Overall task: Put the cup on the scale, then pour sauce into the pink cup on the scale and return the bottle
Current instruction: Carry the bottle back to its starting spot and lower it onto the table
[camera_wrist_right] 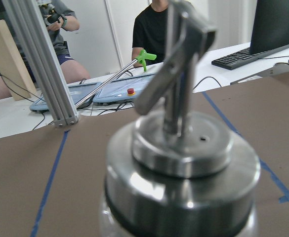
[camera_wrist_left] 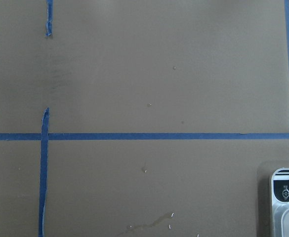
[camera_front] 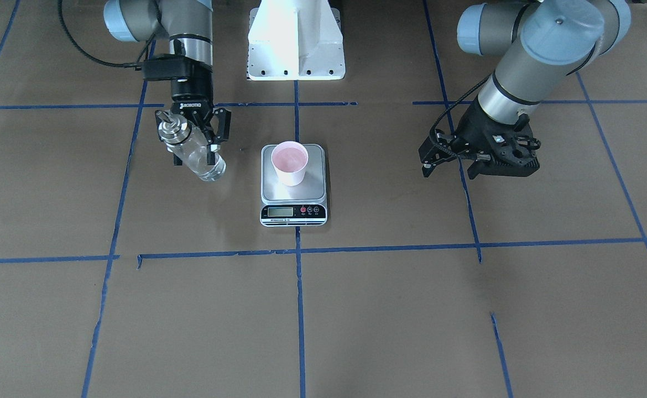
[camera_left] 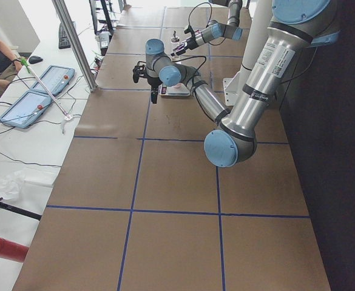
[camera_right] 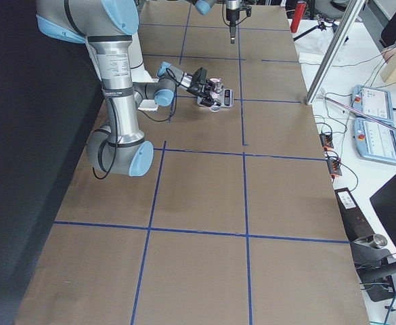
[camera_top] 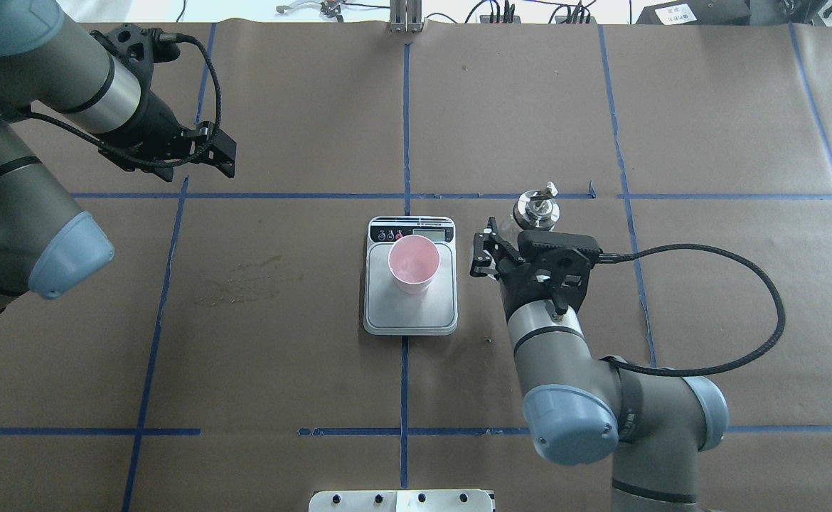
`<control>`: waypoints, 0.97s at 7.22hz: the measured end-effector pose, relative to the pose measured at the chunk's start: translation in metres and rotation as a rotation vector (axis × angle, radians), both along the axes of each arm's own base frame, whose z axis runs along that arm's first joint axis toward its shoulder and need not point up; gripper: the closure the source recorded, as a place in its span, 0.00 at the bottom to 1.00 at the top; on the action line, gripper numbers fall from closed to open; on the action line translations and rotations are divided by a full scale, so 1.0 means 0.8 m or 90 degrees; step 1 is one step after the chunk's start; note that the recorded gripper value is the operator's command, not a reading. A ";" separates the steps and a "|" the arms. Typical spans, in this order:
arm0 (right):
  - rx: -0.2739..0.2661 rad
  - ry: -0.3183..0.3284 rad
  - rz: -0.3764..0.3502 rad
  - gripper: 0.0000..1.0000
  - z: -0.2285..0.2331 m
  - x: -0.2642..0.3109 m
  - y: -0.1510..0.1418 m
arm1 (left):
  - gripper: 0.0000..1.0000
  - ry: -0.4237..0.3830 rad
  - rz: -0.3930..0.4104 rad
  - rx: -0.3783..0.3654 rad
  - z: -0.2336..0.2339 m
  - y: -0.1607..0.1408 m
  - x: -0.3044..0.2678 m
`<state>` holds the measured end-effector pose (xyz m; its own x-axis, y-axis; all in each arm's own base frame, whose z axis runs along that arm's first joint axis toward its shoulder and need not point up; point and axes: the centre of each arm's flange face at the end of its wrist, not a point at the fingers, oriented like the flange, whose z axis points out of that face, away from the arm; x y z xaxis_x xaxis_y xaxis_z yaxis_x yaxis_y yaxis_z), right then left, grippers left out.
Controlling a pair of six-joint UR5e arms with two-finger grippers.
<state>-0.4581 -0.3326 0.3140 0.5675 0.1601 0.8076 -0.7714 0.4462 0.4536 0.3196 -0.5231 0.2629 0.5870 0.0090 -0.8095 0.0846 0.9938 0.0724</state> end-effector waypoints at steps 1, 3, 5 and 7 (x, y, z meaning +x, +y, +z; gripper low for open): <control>-0.011 0.002 0.018 1.00 0.032 0.019 -0.006 | 0.05 0.000 0.000 0.000 0.001 0.000 0.000; -0.023 0.025 0.034 1.00 0.082 0.043 -0.011 | 0.05 -0.002 -0.001 0.000 0.002 -0.001 0.000; -0.032 0.053 0.038 1.00 0.115 0.046 -0.012 | 0.05 -0.002 -0.002 0.000 0.001 0.000 -0.001; -0.038 0.075 0.039 1.00 0.137 0.039 -0.013 | 0.05 -0.002 -0.002 0.001 0.001 0.000 -0.001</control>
<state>-0.4266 -0.3430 0.4233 0.6452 0.2421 0.7247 -0.7411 0.4290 0.5165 0.3190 -0.5230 0.2633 0.5891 0.0079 -0.8080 0.0881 0.9934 0.0740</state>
